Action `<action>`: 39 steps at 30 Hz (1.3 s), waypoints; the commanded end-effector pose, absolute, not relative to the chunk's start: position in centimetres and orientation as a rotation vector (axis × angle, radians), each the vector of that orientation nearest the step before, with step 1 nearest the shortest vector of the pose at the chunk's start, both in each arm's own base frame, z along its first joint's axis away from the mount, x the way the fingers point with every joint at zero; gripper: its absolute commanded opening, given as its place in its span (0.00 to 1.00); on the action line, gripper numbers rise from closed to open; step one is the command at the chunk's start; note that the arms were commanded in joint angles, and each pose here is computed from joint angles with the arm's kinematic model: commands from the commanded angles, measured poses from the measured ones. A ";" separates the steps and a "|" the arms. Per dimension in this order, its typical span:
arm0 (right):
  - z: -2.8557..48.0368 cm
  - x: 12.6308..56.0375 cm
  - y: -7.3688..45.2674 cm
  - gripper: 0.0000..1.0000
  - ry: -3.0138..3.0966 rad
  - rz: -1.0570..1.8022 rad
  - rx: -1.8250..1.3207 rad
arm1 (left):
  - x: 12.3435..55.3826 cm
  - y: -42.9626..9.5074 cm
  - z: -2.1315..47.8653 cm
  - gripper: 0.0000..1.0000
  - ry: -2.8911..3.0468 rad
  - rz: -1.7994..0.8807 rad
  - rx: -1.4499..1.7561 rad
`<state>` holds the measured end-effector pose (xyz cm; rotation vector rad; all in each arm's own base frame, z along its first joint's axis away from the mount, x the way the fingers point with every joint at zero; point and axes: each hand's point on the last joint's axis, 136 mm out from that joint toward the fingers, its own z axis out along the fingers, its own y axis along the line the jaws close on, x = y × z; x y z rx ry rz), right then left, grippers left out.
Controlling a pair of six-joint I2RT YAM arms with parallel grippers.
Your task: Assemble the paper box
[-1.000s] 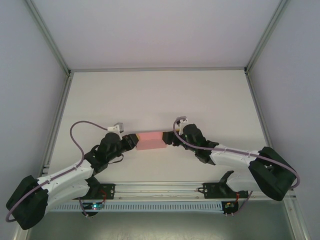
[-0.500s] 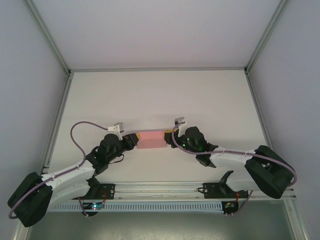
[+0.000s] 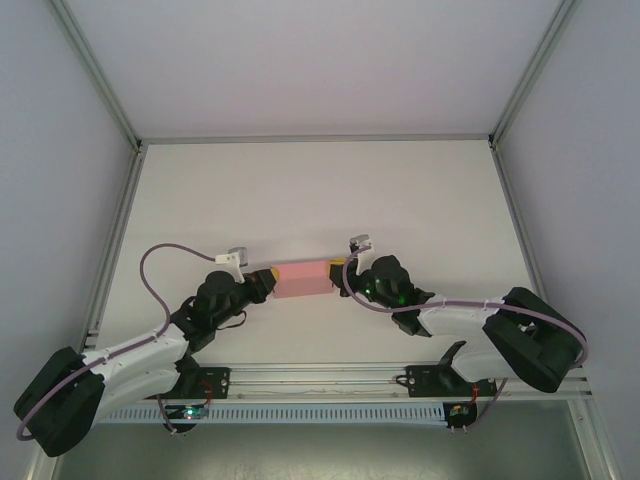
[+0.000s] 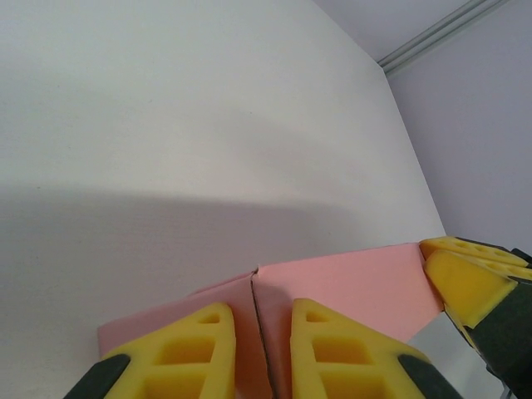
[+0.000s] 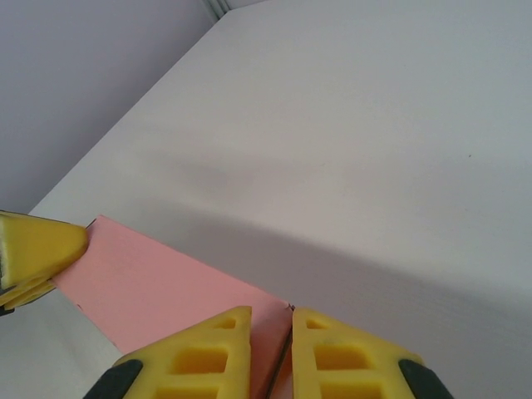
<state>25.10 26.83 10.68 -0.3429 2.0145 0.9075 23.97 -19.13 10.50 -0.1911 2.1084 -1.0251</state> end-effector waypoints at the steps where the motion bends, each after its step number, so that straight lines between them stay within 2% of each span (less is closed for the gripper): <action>1: 0.2 20.1 22.0 0.16 2.475 0.644 -0.395 | 21.2 -18.1 5.7 0.06 2.349 -0.902 -0.121; 3: 1.0 20.7 21.7 0.24 2.494 0.606 -0.332 | 21.4 -18.3 6.7 0.24 2.339 -0.904 -0.113; 4: 1.5 21.0 21.8 0.28 2.500 0.597 -0.319 | 21.7 -18.2 7.1 0.39 2.336 -0.889 -0.124; 6: 2.4 21.5 22.1 0.33 2.497 0.604 -0.291 | 22.1 -18.2 8.0 0.59 2.324 -0.880 -0.119; 10: 4.6 23.1 22.7 0.38 2.470 0.595 -0.241 | 23.0 -18.1 9.5 0.72 2.313 -0.830 -0.115; 13: 6.5 24.4 23.2 0.40 2.437 0.610 -0.204 | 23.6 -17.9 10.5 0.76 2.317 -0.780 -0.115; 16: 8.2 25.2 23.8 0.45 2.411 0.635 -0.191 | 24.1 -18.1 11.5 0.86 2.306 -0.763 -0.094; 18: 9.3 25.5 24.4 0.47 2.390 0.663 -0.202 | 24.3 -18.1 12.4 1.00 2.296 -0.754 -0.084; 19: 9.9 25.6 24.5 0.54 2.381 0.672 -0.201 | 24.5 -18.0 12.9 1.00 2.291 -0.739 -0.084; 20: 10.4 25.8 24.6 0.66 2.370 0.675 -0.202 | 24.7 -17.9 13.3 1.00 2.288 -0.724 -0.084; 23: 12.3 26.6 24.4 0.75 2.325 0.666 -0.218 | 25.1 -16.6 14.7 1.00 2.282 -0.627 -0.105; 24: 13.1 26.8 24.4 0.89 2.305 0.664 -0.227 | 25.3 -16.0 15.2 1.00 2.279 -0.581 -0.116; 25: 13.9 27.1 24.3 0.98 2.283 0.664 -0.235 | 25.4 -15.4 15.9 1.00 2.275 -0.542 -0.127; 28: 16.3 27.7 24.0 0.99 2.207 0.652 -0.293 | 25.4 -14.0 16.9 1.00 2.295 -0.430 -0.129; 33: 18.7 26.8 25.1 0.98 2.095 0.613 -0.639 | 25.7 -12.4 18.2 1.00 2.298 -0.307 -0.159; 39: 18.7 22.7 28.5 0.98 1.910 0.698 -1.299 | 25.7 -13.9 19.3 1.00 2.317 -0.374 -0.070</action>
